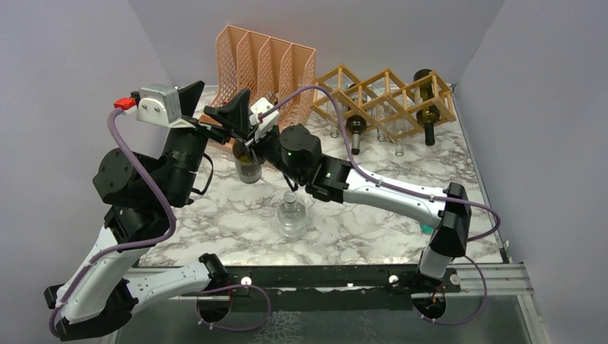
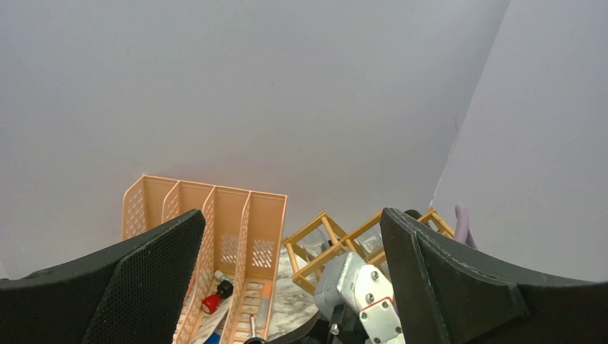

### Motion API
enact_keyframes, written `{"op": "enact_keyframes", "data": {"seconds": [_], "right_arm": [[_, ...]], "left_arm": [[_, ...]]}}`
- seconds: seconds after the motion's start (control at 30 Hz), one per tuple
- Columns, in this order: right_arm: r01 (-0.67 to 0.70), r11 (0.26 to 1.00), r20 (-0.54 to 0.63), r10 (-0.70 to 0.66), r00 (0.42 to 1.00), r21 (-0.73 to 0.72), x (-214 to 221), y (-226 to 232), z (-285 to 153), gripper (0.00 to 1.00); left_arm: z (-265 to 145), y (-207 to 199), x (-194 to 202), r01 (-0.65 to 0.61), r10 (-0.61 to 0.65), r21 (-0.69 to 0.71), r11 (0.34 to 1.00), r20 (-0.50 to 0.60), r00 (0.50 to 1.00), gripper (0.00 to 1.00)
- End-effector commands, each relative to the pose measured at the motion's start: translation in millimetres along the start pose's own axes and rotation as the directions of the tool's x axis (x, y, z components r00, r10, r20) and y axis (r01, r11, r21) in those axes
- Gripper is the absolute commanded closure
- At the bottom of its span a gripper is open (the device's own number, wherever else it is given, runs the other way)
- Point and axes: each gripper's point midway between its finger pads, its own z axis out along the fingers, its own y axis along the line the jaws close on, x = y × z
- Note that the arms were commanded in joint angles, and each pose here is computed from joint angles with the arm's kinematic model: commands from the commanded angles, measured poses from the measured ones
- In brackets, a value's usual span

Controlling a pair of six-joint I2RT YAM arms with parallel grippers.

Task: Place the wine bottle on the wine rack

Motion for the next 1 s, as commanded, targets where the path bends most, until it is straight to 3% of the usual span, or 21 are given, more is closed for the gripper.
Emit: {"op": "enact_keyframes", "data": {"seconds": [0.0, 0.3, 0.5, 0.73, 0.97], "right_arm": [[-0.048, 0.983, 0.142, 0.023, 0.990, 0.178, -54, -39, -20, 0.99], [-0.069, 0.912, 0.113, 0.025, 0.993, 0.404, -56, -104, -62, 0.99], [-0.084, 0.836, 0.068, 0.056, 0.996, 0.543, -44, -147, -109, 0.99], [-0.119, 0.815, 0.031, 0.123, 0.992, 0.567, -30, -158, -162, 0.99], [-0.141, 0.784, 0.000, 0.177, 0.984, 0.604, -17, -167, -200, 0.99]], "left_arm": [[0, 2, -7, 0.020, -0.020, -0.010, 1.000, 0.018, 1.000, 0.02], [1, 1, 0, 0.019, -0.019, -0.012, 1.000, 0.005, 1.000, 0.02], [3, -3, 26, 0.011, -0.011, -0.013, 1.000, -0.040, 0.999, 0.02], [12, -30, 107, 0.011, 0.000, 0.060, 0.998, -0.170, 0.985, 0.02], [14, -73, 198, 0.023, 0.055, 0.226, 0.974, -0.331, 0.942, 0.01]]}}
